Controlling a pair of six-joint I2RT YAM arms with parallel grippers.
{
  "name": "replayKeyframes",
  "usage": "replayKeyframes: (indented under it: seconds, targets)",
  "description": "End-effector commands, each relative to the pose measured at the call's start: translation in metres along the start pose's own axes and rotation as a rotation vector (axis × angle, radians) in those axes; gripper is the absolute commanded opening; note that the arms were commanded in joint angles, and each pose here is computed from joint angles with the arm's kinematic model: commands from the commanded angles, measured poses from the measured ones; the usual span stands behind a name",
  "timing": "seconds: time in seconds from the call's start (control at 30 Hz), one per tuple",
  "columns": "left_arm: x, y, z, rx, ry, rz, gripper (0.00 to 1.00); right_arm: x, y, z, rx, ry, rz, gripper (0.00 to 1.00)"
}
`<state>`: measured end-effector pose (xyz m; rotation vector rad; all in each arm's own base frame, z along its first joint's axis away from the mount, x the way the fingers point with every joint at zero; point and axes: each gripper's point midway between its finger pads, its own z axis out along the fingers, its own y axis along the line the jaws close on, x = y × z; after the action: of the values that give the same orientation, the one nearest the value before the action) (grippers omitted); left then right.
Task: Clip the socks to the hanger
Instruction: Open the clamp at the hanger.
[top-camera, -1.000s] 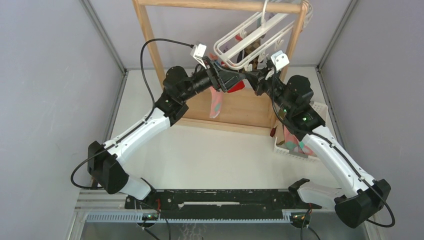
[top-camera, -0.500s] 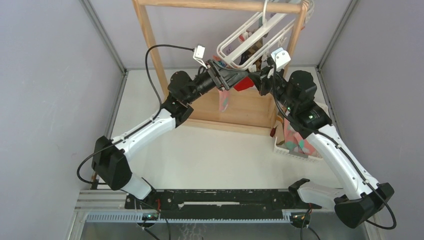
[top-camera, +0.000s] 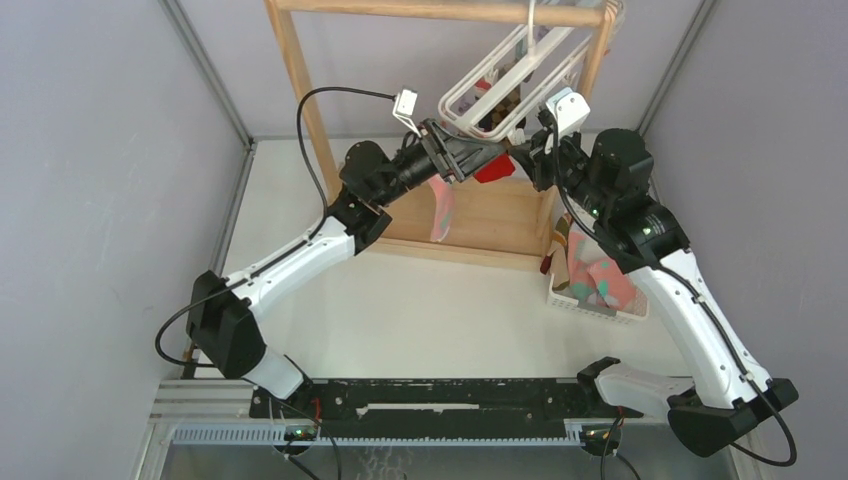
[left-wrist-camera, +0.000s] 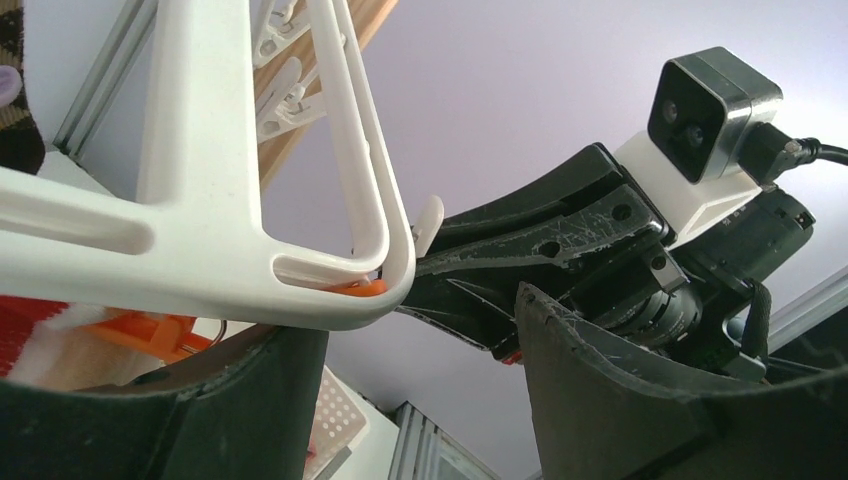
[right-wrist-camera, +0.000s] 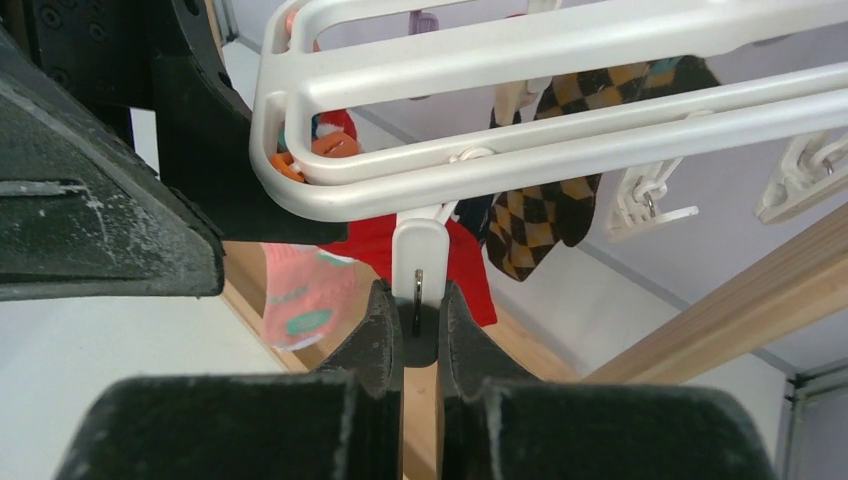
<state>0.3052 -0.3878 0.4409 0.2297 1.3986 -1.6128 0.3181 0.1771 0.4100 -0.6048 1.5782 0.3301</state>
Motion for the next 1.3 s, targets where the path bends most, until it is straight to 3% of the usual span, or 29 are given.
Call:
replayKeyframes:
  seconds: [0.0,0.4,0.83,1.27]
  targets:
    - [-0.071,-0.009,-0.005,-0.044,-0.205,0.109,0.72,-0.026,0.013,-0.036,-0.092,-0.016,-0.064,0.00]
    - [-0.103,-0.020,-0.030,-0.086,-0.260,0.170,0.73,-0.038,-0.010,-0.045,-0.051,0.008,-0.112,0.00]
    - [-0.066,-0.103,-0.040,0.120,-0.160,0.213,0.74,-0.060,0.018,-0.041,-0.180,-0.061,-0.086,0.00]
    - [-0.035,-0.114,-0.031,0.112,-0.112,0.165,0.74,-0.059,0.026,-0.039,-0.193,-0.057,-0.093,0.00]
